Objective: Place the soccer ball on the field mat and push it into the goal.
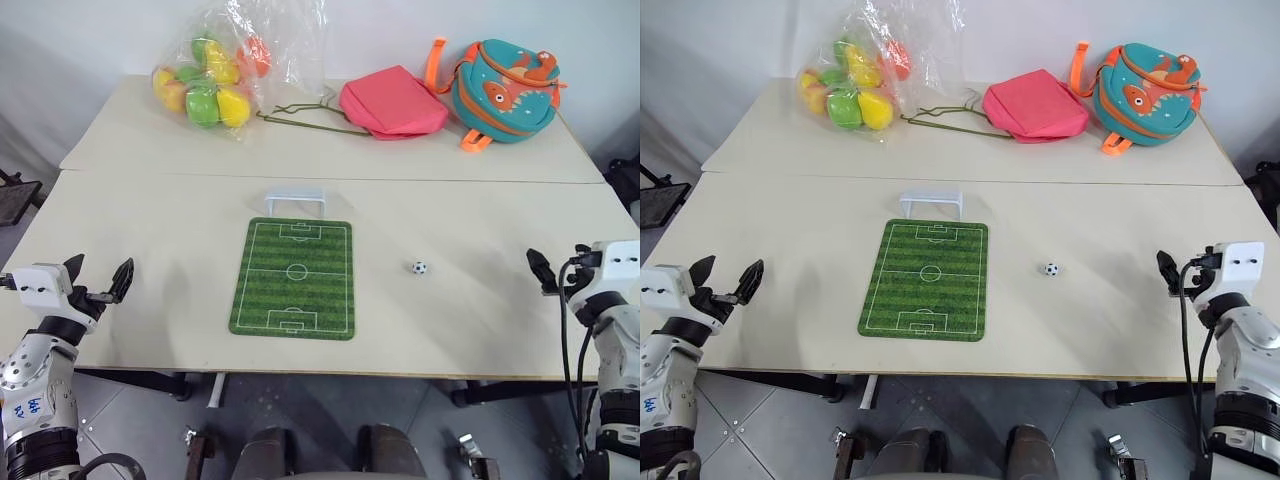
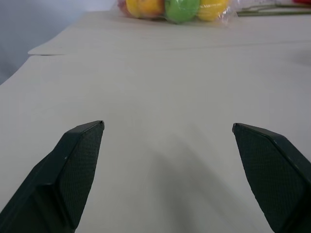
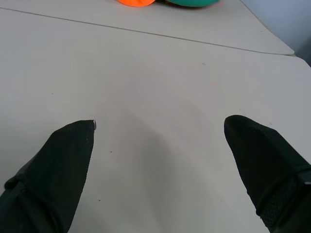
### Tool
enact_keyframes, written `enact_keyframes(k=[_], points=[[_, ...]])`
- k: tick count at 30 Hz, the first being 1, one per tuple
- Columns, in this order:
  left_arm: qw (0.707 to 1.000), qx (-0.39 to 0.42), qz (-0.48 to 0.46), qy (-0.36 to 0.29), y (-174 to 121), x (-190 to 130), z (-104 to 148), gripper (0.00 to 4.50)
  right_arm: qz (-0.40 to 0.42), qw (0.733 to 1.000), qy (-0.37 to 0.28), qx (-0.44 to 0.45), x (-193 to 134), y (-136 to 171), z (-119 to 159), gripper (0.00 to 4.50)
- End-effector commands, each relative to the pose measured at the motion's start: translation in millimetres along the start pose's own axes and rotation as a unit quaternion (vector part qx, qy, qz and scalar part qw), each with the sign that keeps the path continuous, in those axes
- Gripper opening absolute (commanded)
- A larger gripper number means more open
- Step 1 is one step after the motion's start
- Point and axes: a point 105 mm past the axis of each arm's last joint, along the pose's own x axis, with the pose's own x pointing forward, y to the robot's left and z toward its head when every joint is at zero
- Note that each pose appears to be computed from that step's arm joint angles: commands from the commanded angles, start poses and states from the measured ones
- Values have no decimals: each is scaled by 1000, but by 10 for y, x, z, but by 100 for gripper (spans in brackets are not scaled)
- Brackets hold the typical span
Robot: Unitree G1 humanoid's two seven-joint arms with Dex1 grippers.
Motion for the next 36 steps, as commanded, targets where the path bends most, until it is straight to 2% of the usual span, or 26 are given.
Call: enact_keyframes(k=[1, 4, 7, 11, 14, 16, 20, 23, 27, 36], points=[[1000, 17, 7, -15, 21, 37, 141, 450, 5, 1000, -23, -4, -8, 17, 151, 446], [1000, 15, 2, -3, -6, 69, 143, 450, 10, 1000, -23, -7, -8, 20, 230, 446], [999, 19, -19, -17, -62, 81, 215, 450, 31, 999, -8, -5, 13, 78, 274, 446], [992, 7, -115, -61, -305, 119, 441, 450, 143, 989, -13, -19, 99, 459, 613, 446], [985, 31, -158, -68, -400, 137, 478, 450, 219, 975, -11, -44, 96, 747, 730, 446], [977, 26, -197, -83, -507, 142, 513, 450, 287, 956, 2, -64, 62, 993, 748, 446], [943, 18, -317, -104, -806, 31, 538, 450, 430, 894, 41, -121, -68, 1402, 649, 446], [915, 12, -389, -111, -949, -98, 525, 450, 498, 852, 63, -151, -122, 1557, 564, 446], [901, 12, -423, -98, -1004, -176, 468, 450, 526, 831, 72, -169, -39, 1637, 489, 446], [907, 15, -410, -93, -965, -270, 425, 450, 546, 808, 101, -198, 152, 1712, 229, 446]])
